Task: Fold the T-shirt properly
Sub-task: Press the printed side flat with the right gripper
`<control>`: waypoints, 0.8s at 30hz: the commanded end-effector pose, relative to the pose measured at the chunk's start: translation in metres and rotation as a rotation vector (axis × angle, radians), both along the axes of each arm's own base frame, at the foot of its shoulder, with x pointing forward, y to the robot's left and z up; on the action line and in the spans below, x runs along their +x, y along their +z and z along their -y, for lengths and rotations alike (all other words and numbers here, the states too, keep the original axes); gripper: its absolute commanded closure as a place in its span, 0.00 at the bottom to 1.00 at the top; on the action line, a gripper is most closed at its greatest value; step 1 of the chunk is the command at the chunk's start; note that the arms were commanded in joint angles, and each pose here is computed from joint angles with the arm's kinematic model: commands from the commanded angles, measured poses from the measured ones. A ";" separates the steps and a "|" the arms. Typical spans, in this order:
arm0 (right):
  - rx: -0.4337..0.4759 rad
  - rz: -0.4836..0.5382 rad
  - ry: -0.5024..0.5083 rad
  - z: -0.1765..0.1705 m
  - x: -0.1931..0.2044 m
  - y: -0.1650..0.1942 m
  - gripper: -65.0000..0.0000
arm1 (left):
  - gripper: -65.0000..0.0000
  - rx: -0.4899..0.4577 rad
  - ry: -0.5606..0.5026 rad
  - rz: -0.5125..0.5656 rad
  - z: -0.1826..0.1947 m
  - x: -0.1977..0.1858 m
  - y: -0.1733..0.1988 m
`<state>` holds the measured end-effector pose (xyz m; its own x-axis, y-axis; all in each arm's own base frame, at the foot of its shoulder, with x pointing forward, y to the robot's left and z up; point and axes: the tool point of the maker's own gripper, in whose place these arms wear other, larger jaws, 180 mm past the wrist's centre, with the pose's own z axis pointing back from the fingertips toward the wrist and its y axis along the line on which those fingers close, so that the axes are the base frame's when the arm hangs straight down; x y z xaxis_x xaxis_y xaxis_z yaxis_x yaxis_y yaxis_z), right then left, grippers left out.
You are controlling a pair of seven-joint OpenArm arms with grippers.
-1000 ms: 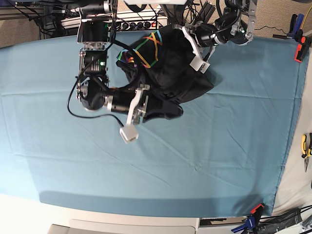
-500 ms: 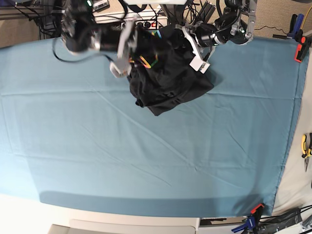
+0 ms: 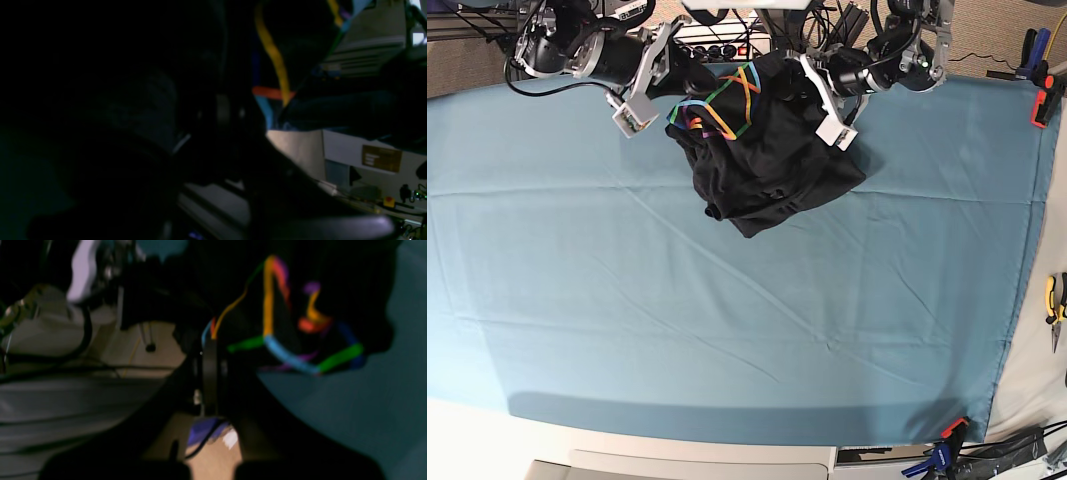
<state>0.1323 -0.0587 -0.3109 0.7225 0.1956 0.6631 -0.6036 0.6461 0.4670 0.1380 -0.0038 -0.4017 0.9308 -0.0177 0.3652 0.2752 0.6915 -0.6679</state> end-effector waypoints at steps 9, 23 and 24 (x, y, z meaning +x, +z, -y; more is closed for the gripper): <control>0.112 0.041 -0.116 -0.015 0.043 -0.001 1.00 | 0.92 0.076 -0.028 -0.039 -0.010 -0.011 -0.012; 0.063 -0.122 -0.181 0.003 0.082 -0.067 1.00 | 0.92 0.076 -0.028 -0.039 -0.010 -0.011 -0.012; 0.051 -0.121 -0.186 0.004 0.084 -0.067 1.00 | 0.92 0.076 -0.028 -0.039 -0.010 -0.011 -0.012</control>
<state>0.2104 -0.0600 -0.3828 0.8319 0.0234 0.5545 -0.4071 0.7047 0.5811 0.1382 -0.0039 -0.4017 0.9305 -0.0168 0.3659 0.2752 0.6915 -0.6679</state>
